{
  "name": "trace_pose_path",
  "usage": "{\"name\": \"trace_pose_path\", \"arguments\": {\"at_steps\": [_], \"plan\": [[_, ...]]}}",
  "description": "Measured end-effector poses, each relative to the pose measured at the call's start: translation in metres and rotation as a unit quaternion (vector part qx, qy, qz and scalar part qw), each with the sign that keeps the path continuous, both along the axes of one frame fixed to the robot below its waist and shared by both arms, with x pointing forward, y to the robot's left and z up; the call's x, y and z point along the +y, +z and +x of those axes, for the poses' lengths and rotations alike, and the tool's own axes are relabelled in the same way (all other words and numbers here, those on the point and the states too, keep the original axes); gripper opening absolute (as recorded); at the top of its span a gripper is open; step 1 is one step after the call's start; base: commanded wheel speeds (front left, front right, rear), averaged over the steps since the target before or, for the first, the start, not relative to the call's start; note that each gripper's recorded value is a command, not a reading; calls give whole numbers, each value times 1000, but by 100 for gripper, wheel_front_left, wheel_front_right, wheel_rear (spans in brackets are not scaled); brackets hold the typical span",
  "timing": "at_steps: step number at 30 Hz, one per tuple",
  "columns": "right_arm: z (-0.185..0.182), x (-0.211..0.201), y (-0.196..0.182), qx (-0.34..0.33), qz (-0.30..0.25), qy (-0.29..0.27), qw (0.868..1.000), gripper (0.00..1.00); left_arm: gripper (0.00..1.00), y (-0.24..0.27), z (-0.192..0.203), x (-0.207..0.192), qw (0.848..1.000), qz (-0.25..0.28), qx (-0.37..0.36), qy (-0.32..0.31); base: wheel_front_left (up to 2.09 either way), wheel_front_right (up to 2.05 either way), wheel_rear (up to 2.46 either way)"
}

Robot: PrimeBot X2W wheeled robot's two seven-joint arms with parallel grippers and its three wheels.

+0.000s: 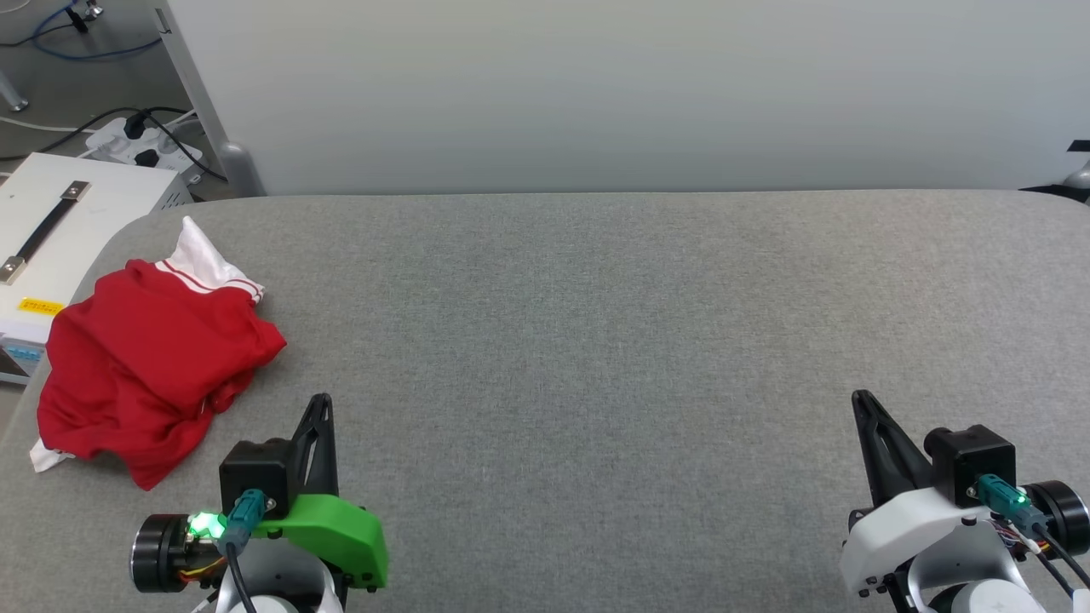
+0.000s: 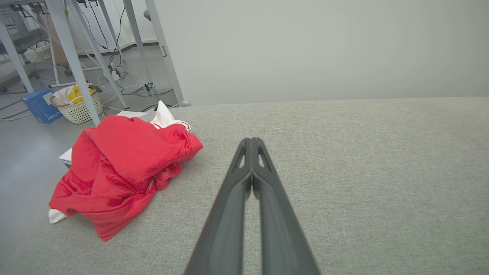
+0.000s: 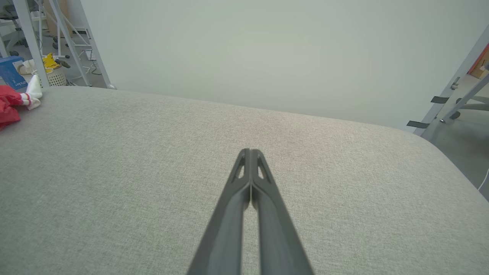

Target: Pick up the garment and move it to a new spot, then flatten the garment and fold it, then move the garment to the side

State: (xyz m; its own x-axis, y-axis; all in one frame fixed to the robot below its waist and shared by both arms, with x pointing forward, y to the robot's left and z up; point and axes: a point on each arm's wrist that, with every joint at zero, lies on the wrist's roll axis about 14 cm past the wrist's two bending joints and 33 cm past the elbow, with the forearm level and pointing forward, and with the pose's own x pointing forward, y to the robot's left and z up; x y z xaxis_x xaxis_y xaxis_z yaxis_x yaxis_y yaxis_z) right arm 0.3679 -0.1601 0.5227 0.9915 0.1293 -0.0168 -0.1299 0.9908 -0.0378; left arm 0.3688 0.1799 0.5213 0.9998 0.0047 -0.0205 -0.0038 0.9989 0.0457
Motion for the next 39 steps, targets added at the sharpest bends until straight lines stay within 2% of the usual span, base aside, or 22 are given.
{"name": "trace_pose_path", "arguments": {"at_steps": [37,38,39], "plan": [[0,0,0,0,0,0,1000,0,0,0,0,0,1000,0,0,0,0,0,0],[0,0,0,0,0,0,1000,100,100,0,0,0,1000,0,0,0,0,0,0],[0,0,0,0,0,0,1000,100,100,0,0,0,1000,0,0,0,0,0,0]]}}
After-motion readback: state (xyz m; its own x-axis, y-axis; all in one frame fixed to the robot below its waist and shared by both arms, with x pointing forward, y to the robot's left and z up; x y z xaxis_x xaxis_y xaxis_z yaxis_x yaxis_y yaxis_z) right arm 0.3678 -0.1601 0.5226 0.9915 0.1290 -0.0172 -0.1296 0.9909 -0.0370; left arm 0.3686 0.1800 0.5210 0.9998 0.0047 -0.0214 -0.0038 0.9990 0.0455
